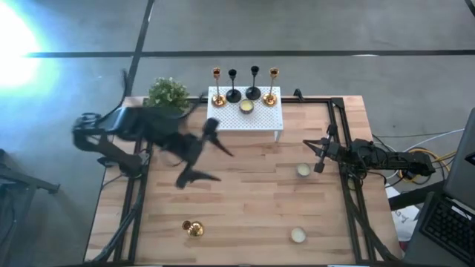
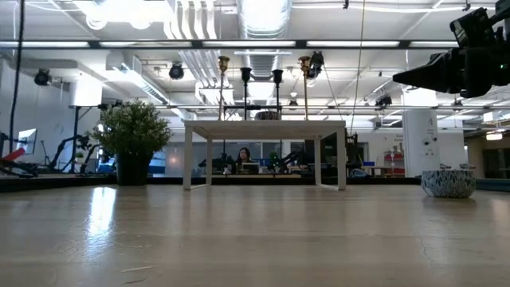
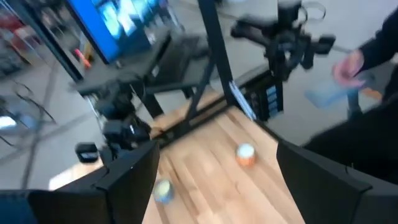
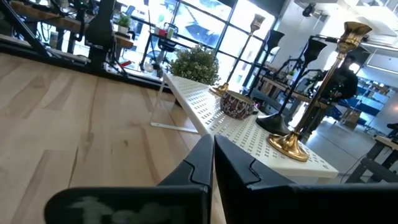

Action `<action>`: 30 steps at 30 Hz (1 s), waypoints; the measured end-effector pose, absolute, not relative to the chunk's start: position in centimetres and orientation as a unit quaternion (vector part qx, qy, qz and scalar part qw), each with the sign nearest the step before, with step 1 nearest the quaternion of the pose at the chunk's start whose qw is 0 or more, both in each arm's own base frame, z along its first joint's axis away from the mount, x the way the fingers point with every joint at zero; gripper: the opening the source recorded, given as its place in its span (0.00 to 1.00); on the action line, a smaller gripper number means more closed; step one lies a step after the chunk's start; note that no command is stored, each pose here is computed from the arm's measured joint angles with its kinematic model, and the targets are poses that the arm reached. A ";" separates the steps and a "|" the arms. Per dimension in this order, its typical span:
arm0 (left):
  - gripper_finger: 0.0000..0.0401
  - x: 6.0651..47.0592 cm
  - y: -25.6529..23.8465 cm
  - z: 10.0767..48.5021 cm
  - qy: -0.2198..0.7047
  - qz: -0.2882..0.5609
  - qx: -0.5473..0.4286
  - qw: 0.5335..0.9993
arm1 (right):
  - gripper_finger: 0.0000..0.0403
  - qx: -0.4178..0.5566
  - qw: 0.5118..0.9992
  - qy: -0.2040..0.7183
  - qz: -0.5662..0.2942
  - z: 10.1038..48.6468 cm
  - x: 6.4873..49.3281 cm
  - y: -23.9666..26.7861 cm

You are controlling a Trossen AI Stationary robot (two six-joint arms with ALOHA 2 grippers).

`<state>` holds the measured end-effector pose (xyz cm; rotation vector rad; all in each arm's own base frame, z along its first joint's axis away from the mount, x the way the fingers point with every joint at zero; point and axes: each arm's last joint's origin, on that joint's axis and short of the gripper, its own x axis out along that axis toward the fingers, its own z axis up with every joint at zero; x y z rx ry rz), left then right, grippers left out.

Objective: Pick & Place candle stick holders
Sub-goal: Put the blue scented candle on the shelf

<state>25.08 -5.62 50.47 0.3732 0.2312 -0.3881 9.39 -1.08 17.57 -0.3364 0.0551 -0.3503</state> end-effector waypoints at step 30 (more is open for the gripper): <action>0.82 16.3 -4.5 29.3 0.003 -0.090 0.118 0.989 | 0.02 -0.295 0.941 0.019 -0.166 18.2 9.4 -1.0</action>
